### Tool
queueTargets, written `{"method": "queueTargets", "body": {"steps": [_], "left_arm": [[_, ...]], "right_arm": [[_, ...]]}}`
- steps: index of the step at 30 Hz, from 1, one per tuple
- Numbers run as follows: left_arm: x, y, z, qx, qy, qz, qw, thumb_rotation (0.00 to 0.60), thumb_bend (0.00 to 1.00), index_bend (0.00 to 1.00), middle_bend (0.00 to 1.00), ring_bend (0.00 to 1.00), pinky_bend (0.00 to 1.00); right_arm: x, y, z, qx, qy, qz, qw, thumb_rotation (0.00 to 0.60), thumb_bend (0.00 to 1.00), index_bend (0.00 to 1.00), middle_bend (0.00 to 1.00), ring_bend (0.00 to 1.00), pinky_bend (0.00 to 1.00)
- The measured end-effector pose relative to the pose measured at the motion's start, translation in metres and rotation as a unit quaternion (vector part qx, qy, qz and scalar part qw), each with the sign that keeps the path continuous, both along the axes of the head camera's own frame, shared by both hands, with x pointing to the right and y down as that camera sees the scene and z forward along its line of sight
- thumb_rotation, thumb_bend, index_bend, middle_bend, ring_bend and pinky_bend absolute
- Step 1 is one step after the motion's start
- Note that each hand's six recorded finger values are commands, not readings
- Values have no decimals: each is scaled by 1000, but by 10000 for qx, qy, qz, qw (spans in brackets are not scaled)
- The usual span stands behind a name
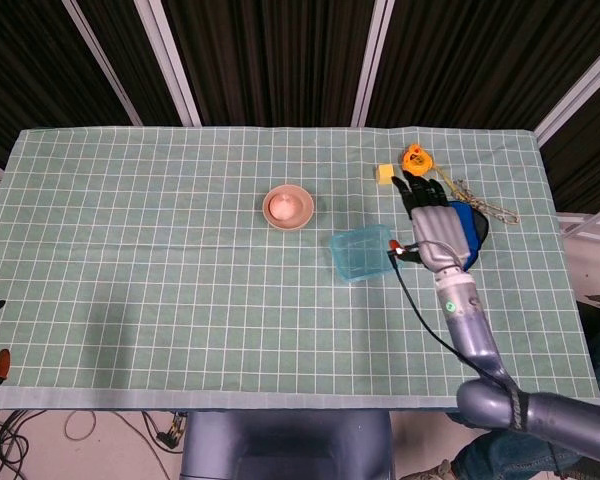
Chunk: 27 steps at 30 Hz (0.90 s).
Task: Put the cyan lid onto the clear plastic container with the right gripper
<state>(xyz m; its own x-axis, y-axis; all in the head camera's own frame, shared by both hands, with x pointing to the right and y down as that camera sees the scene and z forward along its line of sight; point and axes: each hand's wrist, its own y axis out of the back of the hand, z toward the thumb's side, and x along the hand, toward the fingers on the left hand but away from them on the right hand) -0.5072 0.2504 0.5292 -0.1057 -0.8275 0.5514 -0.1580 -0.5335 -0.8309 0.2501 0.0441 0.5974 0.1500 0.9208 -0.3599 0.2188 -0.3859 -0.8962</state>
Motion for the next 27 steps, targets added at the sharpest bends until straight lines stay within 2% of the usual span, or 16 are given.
{"method": "queueTargets", "body": {"steps": [5, 7, 12, 15, 22, 27], "left_arm": [[5, -2, -4, 227, -60, 313, 9992, 600, 523, 109, 0, 0, 0], [6, -2, -5, 301, -78, 393, 9987, 600, 523, 108, 0, 0, 0], [7, -5, -7, 459, -111, 566, 9973, 600, 523, 108, 0, 0, 0], [8, -6, -8, 511, -135, 705, 9961, 600, 523, 106, 0, 0, 0], [14, -6, -8, 547, -130, 1025, 9931, 600, 523, 106, 0, 0, 0], [19, -4, -10, 600, -137, 1364, 9887, 600, 522, 106, 0, 0, 0]], "right_arm": [[48, 45, -22, 313, 329, 84, 9989, 600, 313, 0, 0, 0, 0], [66, 69, -30, 423, 442, 48, 9981, 600, 313, 0, 0, 0, 0], [108, 134, -42, 454, 632, 79, 9969, 600, 314, 0, 0, 0, 0], [127, 162, -49, 526, 725, 138, 9959, 600, 314, 0, 0, 0, 0], [149, 200, -57, 468, 724, 235, 9960, 600, 313, 0, 0, 0, 0], [154, 203, -62, 490, 714, 198, 9960, 600, 314, 0, 0, 0, 0]]}}
